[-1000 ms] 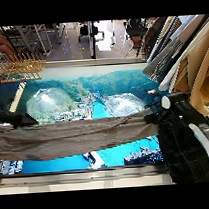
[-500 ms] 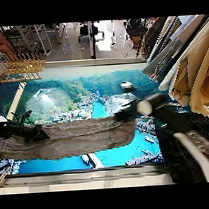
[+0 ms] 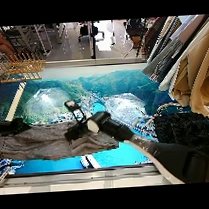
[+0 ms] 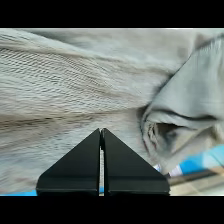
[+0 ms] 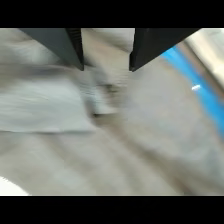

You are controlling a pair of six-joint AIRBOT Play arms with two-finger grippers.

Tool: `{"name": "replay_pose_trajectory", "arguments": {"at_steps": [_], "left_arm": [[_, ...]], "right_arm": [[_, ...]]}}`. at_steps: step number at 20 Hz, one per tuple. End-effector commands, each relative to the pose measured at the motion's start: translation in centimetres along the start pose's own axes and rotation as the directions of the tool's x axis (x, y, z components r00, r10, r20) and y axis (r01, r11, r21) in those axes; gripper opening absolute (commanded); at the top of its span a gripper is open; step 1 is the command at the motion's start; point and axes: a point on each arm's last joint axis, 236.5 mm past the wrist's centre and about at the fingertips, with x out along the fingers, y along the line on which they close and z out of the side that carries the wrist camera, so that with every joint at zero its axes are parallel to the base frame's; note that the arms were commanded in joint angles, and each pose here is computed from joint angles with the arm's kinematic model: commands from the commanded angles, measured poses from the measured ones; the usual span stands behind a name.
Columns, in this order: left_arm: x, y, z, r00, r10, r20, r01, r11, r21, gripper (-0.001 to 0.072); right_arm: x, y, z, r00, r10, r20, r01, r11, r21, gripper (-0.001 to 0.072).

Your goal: Fold the clothes and pants, and hang the long-sleeved shirts on hangers.

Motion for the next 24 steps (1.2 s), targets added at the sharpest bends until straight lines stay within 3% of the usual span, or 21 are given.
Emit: {"name": "replay_pose_trajectory", "arguments": {"at_steps": [1, 3, 4, 6, 8, 16, 18, 20, 22, 24], "left_arm": [[-3.1, 1.4, 0.6, 0.995, 0.050, 0.086, -0.048, 0.998, -0.028, 0.0015], [-3.5, 2.3, 0.5, 0.994, 0.059, 0.094, -0.054, 0.997, -0.054, 0.0016], [-3.4, 2.5, 0.4, 0.994, 0.059, 0.092, -0.054, 0.997, -0.062, 0.0016], [-3.1, 2.6, 0.0, 0.995, 0.055, 0.081, -0.049, 0.996, -0.068, 0.0016], [-2.6, 2.6, -0.5, 0.997, 0.048, 0.067, -0.044, 0.996, -0.073, 0.0016], [-2.1, 2.4, -0.9, 0.998, 0.035, 0.055, -0.031, 0.996, -0.082, 0.0016], [-1.8, 2.0, -1.0, 0.998, 0.031, 0.048, -0.027, 0.997, -0.070, 0.0017], [-1.3, 1.2, -0.9, 0.999, 0.024, 0.040, -0.022, 0.999, -0.045, 0.0016], [-0.7, 0.2, -1.1, 1.000, 0.012, 0.022, -0.012, 1.000, -0.014, 0.0016], [0.2, -0.9, -1.6, 1.000, -0.003, -0.007, 0.003, 0.999, 0.034, 0.0016]], "right_arm": [[-6.0, -8.7, 0.8, 0.988, -0.138, -0.067, 0.142, 0.988, 0.064, 0.0371], [-9.3, -15.3, -1.5, 0.975, -0.163, -0.153, 0.193, 0.958, 0.210, 0.0373], [-10.0, -17.1, -3.5, 0.971, -0.126, -0.201, 0.180, 0.943, 0.279, 0.0411], [-9.6, -18.4, -8.2, 0.957, 0.049, -0.285, 0.078, 0.906, 0.417, 0.0595], [-8.0, -18.7, -11.6, 0.943, 0.198, -0.266, -0.027, 0.847, 0.531, 0.0588], [0.9, -18.8, -11.3, 0.944, 0.325, -0.060, -0.228, 0.772, 0.594, 0.0580], [2.2, -17.9, -11.1, 0.936, 0.341, -0.085, -0.235, 0.789, 0.568, 0.0548], [1.6, -17.5, -10.6, 0.933, 0.343, -0.109, -0.240, 0.818, 0.522, 0.0060], [-1.1, -18.8, -10.3, 0.943, 0.287, -0.169, -0.182, 0.869, 0.460, 0.0022], [-6.2, -24.5, -10.7, 0.965, -0.030, -0.259, 0.136, 0.906, 0.401, 0.0022]]}}
